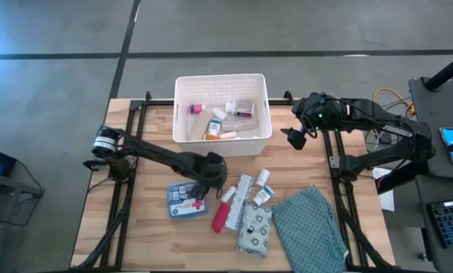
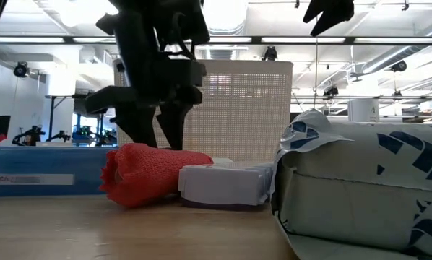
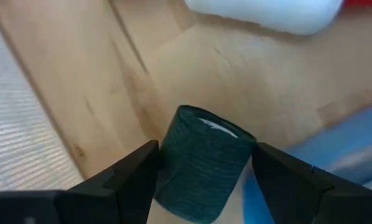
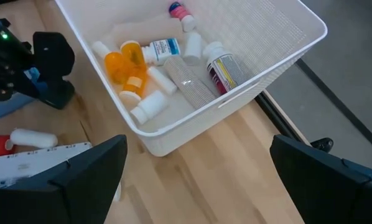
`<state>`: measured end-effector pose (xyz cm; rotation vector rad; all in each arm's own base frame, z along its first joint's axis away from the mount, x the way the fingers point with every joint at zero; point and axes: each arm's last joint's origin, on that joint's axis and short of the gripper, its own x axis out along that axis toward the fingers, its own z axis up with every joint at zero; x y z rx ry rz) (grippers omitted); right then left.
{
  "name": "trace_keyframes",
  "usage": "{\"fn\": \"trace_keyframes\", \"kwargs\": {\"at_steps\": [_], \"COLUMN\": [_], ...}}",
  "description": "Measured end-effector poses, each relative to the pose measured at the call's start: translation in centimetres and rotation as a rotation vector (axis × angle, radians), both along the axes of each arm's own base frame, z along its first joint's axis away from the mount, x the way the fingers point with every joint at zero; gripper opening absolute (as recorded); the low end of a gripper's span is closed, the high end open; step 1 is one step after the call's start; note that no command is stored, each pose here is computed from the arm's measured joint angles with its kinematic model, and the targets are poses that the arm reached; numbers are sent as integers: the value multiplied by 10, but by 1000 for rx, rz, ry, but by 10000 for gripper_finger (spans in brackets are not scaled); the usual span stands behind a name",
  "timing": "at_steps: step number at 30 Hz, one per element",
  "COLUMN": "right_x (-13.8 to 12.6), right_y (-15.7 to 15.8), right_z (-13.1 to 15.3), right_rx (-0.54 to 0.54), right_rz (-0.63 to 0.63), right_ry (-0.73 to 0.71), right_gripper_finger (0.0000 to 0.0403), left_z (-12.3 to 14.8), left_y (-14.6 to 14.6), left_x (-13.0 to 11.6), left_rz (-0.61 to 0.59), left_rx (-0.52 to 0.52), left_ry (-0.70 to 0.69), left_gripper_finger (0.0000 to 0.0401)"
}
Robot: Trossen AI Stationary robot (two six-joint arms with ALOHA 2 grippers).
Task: Pick & place medical supplies in basket/bin
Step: Put the dark green bandage into the white bin
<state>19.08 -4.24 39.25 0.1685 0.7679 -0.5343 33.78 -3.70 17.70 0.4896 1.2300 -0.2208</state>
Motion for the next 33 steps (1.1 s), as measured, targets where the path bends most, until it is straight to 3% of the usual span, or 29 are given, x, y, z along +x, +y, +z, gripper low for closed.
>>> {"fn": "trace_keyframes", "kwargs": {"at_steps": [9,20,28,33], "right_x": [0,0,1,1], "right_y": [0,0,0,0], "right_z": [0,0,1,1], "right_rx": [2,5,0,-5], "right_rz": [-3,-7,-2,4], "right_ry": [-1,-11,-10,-7], "right_gripper_finger": [384,384,384,384], "left_z": [-7,5,93,168], "left_y": [1,5,3,3], "left_x": [2,6,25,29], "left_rz": [-52,-24,47,92], "left_rx": [15,2,-30,-69], "left_ry": [24,25,-79,-230], "left_gripper_finger": [230,149,147,146]}}
